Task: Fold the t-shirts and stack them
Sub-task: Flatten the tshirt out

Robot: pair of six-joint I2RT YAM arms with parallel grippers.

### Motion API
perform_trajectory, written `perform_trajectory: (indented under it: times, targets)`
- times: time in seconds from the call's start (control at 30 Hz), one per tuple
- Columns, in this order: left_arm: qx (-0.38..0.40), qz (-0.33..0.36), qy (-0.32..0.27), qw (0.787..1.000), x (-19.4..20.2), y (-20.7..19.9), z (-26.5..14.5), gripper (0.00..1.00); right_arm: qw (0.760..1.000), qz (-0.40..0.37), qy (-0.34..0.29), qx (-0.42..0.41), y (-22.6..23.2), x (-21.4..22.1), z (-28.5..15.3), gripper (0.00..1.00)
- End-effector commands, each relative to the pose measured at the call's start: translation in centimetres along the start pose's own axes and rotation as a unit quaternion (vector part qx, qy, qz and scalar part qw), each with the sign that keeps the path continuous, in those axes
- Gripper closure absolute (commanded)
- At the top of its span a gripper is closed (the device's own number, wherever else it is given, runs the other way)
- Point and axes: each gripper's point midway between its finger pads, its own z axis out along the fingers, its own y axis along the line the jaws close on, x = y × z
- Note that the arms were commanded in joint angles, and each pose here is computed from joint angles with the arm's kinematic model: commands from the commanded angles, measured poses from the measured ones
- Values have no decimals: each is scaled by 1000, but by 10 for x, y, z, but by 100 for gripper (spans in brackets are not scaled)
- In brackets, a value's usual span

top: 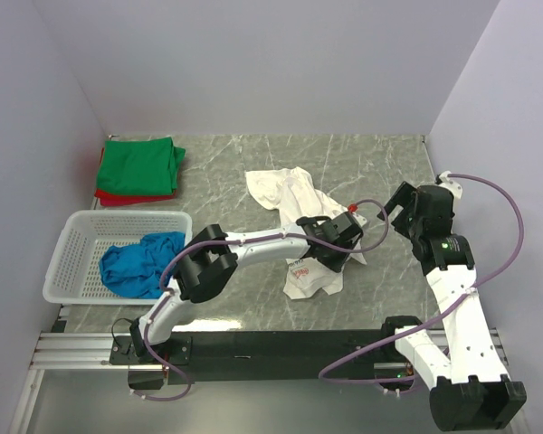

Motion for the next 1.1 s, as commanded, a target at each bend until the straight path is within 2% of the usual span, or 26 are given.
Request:
perform_trajectory:
  times: [0.0, 0.03, 0.13, 0.17, 0.33, 0.43, 0.47, 0.57, 0.67, 0.7, 0.77, 0.8, 0.9, 0.97, 1.07]
  targets:
    - [-40, 15, -11, 999, -5, 17, 6, 73, 1000, 4, -23, -15, 7, -13, -8, 2]
    - [-45, 11, -2, 999, 3, 23, 10, 84, 1000, 6, -23, -16, 7, -13, -8, 2]
    - [-42, -7, -1, 999, 3, 34, 9, 98, 1000, 6, -22, -18, 9, -13, -8, 2]
    - [-40, -16, -3, 999, 4, 36, 5, 99, 1000, 4, -22, -17, 9, -13, -7, 2]
    - [-15, -73, -42, 996, -27, 52, -21, 100, 1000, 3, -22, -13, 7, -13, -5, 2]
    - [-12, -121, -84, 989, -60, 68, -56, 100, 1000, 0, -16, -11, 5, -7, -1, 2]
    - [2, -140, -116, 983, -79, 67, -79, 99, 1000, 0, -12, -15, 7, -4, 1, 2]
    - [26, -181, -160, 970, -106, 83, -117, 99, 1000, -11, 10, -23, 7, 12, 11, 3]
    - [27, -222, -181, 958, -117, 107, -141, 100, 998, -32, 32, -43, 11, 28, 21, 6]
    - [14, -243, -188, 952, -120, 127, -149, 100, 997, -42, 44, -52, 12, 35, 23, 6]
    - [3, -288, -200, 936, -117, 148, -163, 100, 995, -57, 57, -64, 16, 41, 27, 7]
    - [-11, -314, -217, 924, -120, 173, -173, 100, 991, -76, 68, -90, 24, 45, 26, 8]
    - [-45, -363, -247, 897, -111, 215, -193, 100, 980, -119, 111, -115, 35, 64, 30, 12]
    - [-57, -384, -239, 890, -98, 228, -194, 100, 971, -153, 135, -126, 44, 80, 29, 13]
    - [-123, -422, -216, 872, -70, 262, -187, 100, 953, -203, 178, -136, 52, 111, 29, 14]
